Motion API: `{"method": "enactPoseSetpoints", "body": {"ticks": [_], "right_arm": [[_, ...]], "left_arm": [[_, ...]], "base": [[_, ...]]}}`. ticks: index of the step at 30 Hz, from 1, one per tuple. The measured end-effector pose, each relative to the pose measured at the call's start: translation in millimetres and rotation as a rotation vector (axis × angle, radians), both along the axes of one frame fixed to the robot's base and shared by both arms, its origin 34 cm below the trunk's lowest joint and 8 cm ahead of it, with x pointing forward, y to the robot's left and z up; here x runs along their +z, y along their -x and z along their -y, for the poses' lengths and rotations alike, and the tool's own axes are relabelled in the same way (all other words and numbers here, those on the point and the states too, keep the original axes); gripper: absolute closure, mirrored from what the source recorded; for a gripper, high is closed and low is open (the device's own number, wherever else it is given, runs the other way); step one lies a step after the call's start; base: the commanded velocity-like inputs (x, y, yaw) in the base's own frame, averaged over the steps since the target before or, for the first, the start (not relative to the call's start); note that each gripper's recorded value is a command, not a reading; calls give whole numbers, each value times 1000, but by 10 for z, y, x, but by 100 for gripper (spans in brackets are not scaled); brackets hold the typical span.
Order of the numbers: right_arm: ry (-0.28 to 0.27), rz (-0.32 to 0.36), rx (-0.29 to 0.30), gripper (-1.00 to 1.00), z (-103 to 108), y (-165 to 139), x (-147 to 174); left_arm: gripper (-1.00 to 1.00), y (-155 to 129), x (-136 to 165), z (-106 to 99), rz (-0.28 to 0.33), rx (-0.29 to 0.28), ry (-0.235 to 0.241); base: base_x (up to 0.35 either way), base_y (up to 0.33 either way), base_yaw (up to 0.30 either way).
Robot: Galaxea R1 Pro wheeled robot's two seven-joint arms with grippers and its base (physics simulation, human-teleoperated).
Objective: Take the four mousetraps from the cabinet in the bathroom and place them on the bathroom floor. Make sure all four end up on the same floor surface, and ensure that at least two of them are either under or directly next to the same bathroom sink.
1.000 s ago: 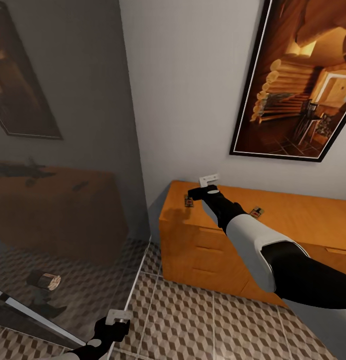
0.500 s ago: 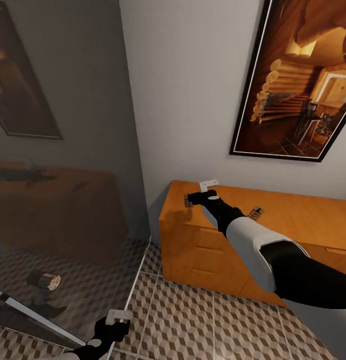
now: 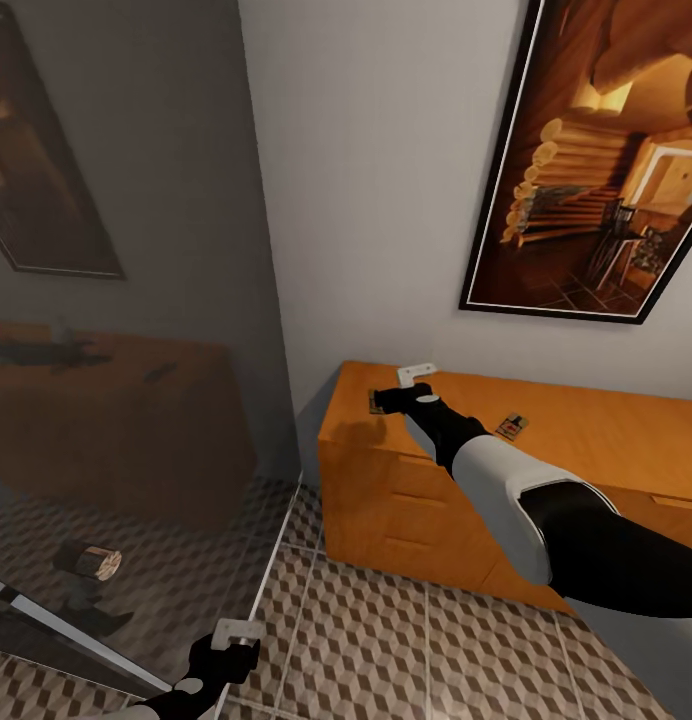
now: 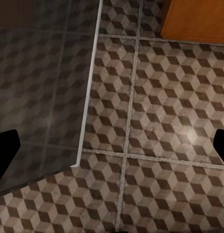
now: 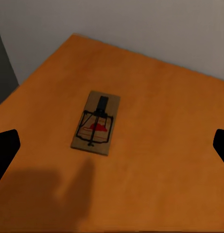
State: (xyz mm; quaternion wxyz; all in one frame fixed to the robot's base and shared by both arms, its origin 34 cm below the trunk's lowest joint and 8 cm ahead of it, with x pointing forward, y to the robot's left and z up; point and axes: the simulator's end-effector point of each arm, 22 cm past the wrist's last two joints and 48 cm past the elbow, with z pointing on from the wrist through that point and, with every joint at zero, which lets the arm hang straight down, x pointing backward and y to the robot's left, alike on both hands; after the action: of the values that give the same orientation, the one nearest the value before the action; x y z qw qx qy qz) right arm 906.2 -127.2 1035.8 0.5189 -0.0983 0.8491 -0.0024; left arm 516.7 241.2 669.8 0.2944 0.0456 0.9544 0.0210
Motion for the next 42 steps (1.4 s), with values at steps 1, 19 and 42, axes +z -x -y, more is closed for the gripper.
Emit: {"method": "enactPoseSetpoints", "body": {"ticks": [1,19,42], "right_arm": [[-1,-3,3,-100,-6,7,-15],[-25,16,32,-100,-69,48,-92],[-129,56,76,-100,-252,39,6]], "left_arm": [[-100,0,0,2,0,0,0],[-100,0,0,-3,0,0,-1],[-100,1,0,-2,0,0,0]], "base": [[0,0,0],[0,0,0],[0,0,0]]}}
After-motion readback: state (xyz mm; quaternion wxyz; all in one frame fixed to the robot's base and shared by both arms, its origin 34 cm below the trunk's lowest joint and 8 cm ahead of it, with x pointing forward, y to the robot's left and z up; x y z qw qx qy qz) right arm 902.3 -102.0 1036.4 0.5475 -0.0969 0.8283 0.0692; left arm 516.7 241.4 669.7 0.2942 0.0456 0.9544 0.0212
